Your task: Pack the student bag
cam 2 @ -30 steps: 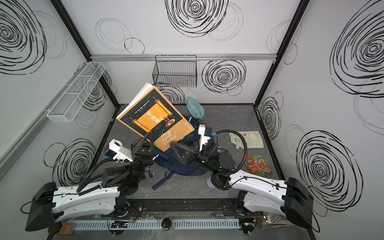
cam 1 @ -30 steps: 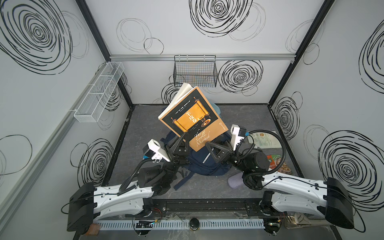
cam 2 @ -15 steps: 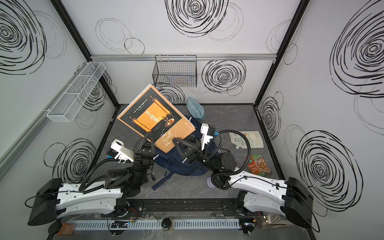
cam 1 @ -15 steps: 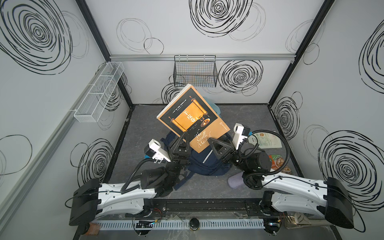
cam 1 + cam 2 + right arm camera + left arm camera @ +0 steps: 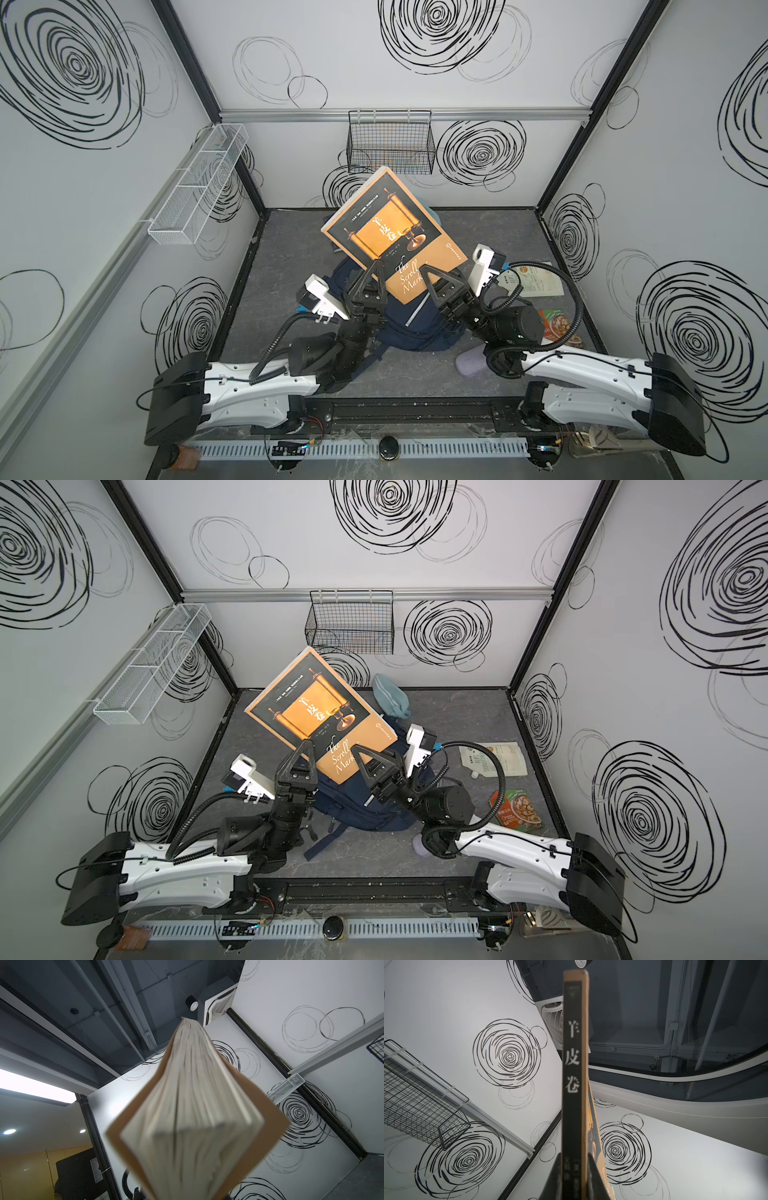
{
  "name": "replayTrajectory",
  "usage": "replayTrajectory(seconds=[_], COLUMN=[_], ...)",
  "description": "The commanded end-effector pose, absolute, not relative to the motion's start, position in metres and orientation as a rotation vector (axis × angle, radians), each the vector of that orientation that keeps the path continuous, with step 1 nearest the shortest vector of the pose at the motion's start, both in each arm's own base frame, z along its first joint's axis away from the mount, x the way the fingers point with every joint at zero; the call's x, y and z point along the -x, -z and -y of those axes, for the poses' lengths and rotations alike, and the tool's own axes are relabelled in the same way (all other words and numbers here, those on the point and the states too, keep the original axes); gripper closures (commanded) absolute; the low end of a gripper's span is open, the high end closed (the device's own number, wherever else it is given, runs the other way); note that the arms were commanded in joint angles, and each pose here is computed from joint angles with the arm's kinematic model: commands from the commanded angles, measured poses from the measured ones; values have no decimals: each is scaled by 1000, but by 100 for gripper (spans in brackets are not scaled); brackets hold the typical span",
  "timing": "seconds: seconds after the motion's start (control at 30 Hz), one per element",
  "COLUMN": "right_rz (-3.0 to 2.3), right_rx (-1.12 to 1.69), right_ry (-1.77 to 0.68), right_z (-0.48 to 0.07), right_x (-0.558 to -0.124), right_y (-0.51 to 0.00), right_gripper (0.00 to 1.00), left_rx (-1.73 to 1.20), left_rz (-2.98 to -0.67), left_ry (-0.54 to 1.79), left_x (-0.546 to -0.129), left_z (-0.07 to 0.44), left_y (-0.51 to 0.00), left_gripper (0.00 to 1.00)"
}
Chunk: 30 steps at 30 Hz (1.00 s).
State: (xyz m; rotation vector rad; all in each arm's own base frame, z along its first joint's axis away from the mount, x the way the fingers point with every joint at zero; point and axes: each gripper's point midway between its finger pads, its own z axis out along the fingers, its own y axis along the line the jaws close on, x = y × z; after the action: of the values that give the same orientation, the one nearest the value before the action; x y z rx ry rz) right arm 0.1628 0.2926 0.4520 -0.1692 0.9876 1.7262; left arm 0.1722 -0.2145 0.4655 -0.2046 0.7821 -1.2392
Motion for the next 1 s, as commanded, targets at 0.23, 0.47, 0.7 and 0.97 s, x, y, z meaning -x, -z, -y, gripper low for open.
replayTrajectory(seconds=[0.23,0.47,0.7,0.97], right_rz=[-867,-811,-863,-1056], right_rx=[203,225,143,102], right_ry=[-1792,-1910,-1764,-1400], right_z=[-284,-279,-259,-228], right_x=[-162,-167,-174,-202], right_y=[-492,-492,-481,-472], right_gripper=[18,73,100,100], left_rx=[309,307,377,331], left_rz=[-573,-575,-632,-785], left_ry=[1319,1312,1227,1070], left_x=[-158,-159,-171,-177], left_z=[181,183,168,159], left_y=[-497,-497,-481,-441], left_gripper=[100,100,100,42])
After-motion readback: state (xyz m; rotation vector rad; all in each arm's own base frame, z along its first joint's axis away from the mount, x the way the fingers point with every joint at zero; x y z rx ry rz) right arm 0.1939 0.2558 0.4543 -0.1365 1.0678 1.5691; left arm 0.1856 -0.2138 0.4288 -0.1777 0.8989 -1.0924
